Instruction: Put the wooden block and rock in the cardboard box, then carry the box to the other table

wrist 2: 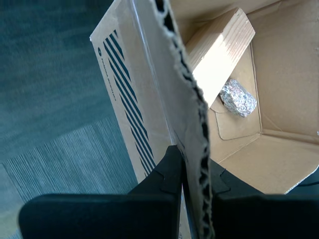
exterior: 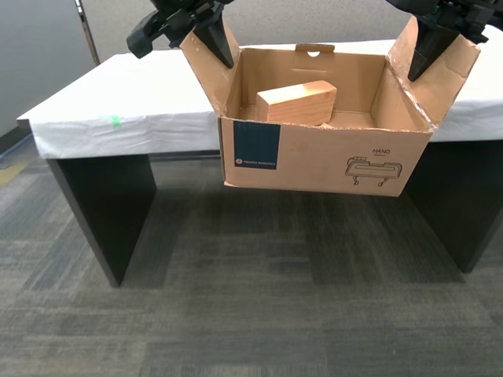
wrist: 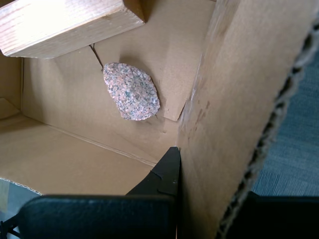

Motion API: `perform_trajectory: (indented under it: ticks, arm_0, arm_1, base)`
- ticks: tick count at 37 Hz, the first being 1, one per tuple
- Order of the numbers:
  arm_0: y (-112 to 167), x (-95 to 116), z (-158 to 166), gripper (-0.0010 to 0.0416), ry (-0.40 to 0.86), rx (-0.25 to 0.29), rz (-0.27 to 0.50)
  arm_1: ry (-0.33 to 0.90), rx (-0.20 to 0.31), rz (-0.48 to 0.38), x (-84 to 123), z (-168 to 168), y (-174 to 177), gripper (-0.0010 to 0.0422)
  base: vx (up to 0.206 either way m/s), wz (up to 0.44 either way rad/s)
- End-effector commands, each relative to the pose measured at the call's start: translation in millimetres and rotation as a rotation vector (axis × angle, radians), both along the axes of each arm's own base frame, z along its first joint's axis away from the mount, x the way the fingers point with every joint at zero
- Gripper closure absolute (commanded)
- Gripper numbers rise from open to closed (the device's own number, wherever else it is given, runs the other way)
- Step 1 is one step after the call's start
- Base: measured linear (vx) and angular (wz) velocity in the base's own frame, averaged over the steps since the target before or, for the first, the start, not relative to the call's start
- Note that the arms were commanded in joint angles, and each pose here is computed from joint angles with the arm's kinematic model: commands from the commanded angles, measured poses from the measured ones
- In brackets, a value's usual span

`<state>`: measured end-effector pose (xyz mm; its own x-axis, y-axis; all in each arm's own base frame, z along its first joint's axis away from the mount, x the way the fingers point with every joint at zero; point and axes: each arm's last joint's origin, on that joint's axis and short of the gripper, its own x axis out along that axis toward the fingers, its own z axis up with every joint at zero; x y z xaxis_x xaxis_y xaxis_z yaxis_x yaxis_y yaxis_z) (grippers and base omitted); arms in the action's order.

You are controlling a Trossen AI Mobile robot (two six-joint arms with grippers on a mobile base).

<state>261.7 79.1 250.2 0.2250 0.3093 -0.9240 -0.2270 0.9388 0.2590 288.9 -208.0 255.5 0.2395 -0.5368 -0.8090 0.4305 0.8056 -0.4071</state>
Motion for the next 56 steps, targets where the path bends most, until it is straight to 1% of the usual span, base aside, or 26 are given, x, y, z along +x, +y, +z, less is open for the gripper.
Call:
perform_trajectory:
  ticks: [1, 17, 22, 39, 43, 56]
  arm_0:
    - [0.3, -0.2, 0.5, 0.0406, -0.002, 0.002, 0.010]
    - [0.6, 0.9, 0.9, 0.0406, -0.014, 0.005, 0.010]
    - [0.9, 1.6, 1.1, 0.0406, -0.022, 0.007, 0.010]
    - [0.9, 1.7, 1.2, 0.0406, -0.025, 0.007, 0.013]
    - [1.2, 1.7, 1.2, 0.0406, -0.023, 0.009, 0.007]
    - [1.5, 2.0, 1.3, 0.0406, -0.027, 0.010, 0.007]
  arm_1:
    - [-0.016, -0.008, -0.013, 0.0, -0.2, -1.1, 0.0413]
    - [-0.015, -0.005, -0.015, -0.8, -1.7, -1.2, 0.0413]
    - [0.005, -0.015, 0.018, -0.7, -1.7, -1.2, 0.0413]
    - [0.024, -0.028, 0.052, -0.5, -1.2, -1.5, 0.0413]
    - [0.009, -0.039, 0.052, 0.8, -0.2, -2.2, 0.0413]
    - [0.007, -0.038, 0.049, 0.7, -0.2, -2.2, 0.0413]
  base:
    - [0.229, -0.032]
    - [0.216, -0.021]
    - [0.204, -0.005]
    - [0.195, 0.014]
    - [0.189, 0.001]
    - [0.176, 0.003]
